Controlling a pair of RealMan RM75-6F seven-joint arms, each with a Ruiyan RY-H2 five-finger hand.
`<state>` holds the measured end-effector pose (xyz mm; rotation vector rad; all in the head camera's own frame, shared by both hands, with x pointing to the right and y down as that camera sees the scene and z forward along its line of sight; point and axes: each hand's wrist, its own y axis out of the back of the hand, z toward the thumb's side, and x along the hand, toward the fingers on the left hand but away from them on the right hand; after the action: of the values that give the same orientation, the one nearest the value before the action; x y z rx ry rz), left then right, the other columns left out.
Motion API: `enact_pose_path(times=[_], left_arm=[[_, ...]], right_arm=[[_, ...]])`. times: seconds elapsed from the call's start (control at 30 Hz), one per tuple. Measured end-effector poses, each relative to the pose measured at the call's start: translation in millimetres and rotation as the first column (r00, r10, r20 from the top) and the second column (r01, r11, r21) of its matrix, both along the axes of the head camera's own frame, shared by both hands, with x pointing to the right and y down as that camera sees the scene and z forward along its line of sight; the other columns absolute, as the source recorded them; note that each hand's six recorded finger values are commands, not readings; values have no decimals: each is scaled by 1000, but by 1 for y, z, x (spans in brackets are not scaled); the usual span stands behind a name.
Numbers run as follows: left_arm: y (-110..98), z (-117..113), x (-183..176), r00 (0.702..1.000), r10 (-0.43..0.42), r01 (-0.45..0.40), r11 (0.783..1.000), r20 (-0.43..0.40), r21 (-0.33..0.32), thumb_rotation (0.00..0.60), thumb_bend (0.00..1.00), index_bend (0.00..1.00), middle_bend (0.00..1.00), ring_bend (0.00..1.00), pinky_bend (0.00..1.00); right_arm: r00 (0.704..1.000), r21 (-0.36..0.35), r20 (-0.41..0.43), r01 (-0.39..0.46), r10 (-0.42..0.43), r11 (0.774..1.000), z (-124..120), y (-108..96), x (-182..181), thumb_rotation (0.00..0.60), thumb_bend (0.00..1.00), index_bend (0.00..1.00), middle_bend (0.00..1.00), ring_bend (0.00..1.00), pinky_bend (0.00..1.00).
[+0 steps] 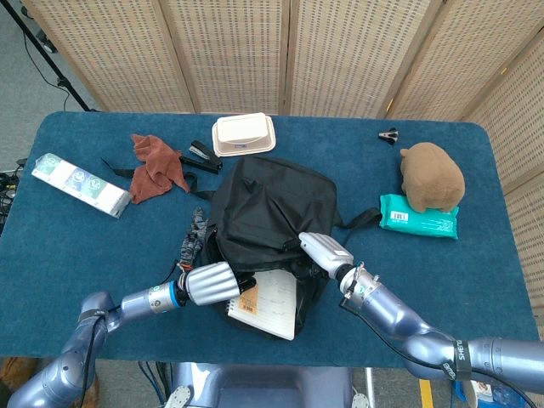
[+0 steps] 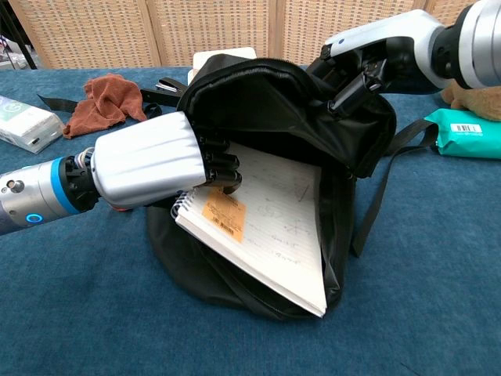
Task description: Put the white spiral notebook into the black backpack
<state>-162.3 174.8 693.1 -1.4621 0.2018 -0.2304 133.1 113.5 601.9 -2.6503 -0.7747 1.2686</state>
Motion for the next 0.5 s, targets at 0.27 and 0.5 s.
enact_pose_path(times=[0.27, 0.5], left_arm=[[-11, 13, 1, 995, -71, 66, 996, 77, 66, 600, 459, 782, 595, 459, 515], [-21, 31, 4, 969, -189, 177, 980, 156, 89, 600, 462, 780, 595, 473, 531]], right_arm=[[1000, -17, 7, -10, 10, 1000, 3, 1, 0, 600, 672, 624, 599, 541, 640], [1000, -16, 5, -7, 7, 1000, 2, 1, 1, 600, 673, 624, 600, 541, 640]])
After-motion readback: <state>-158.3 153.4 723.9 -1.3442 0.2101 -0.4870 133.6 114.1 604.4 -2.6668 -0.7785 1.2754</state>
